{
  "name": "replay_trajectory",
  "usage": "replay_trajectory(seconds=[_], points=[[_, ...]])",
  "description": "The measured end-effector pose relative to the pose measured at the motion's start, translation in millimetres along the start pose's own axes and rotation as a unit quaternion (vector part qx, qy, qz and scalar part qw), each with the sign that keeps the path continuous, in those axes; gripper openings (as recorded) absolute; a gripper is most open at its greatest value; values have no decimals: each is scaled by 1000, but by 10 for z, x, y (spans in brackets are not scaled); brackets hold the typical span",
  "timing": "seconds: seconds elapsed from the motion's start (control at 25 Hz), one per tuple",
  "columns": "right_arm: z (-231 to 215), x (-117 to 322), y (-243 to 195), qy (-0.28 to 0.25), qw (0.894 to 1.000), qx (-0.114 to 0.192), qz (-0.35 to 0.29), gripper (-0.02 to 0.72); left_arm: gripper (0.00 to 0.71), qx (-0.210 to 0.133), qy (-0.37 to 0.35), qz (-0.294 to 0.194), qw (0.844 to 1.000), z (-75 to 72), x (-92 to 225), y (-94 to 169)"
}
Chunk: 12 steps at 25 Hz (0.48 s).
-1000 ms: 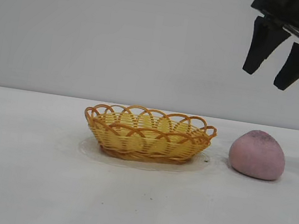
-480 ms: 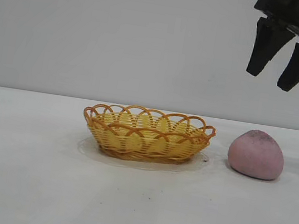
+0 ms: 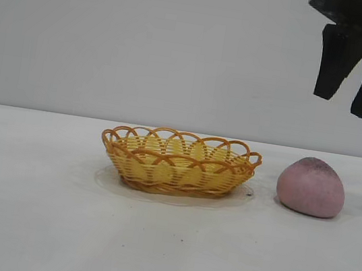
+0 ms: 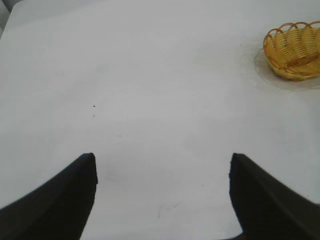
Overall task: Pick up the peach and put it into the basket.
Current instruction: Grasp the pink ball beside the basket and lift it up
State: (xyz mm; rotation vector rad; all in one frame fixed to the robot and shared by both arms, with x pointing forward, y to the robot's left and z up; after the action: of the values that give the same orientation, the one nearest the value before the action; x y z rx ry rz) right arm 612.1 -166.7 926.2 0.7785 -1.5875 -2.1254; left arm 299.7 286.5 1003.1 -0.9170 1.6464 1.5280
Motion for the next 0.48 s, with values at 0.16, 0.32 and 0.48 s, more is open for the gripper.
replay_trajectory(seconds=[0.16,0.32,0.48], points=[[106,-41,14,20,999,32,24,450,485,0,0,0,1000,0,0,0],[238,-45,-5,36,998,35,42,398,485,0,0,0,1000,0,0,0],[247,-28,-146,35,997,30,62,388,485,1,0,0,1000,-3,0,0]])
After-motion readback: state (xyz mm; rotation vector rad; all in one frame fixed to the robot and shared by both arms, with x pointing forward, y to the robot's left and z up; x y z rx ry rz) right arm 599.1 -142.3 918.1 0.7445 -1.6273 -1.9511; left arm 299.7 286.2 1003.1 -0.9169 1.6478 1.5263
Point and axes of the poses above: a point on each arm's last joint axis where the gripper is mounted, y pointing back along that axis away from the gripper, z along the wrist's bending axis when the last joint is at zero, x = y × z, the point moved 8 cm from there along -y, pointing out along that axis toward the gripper, and after that the axes turned 6 degrees about y, right-handed, at the moved point
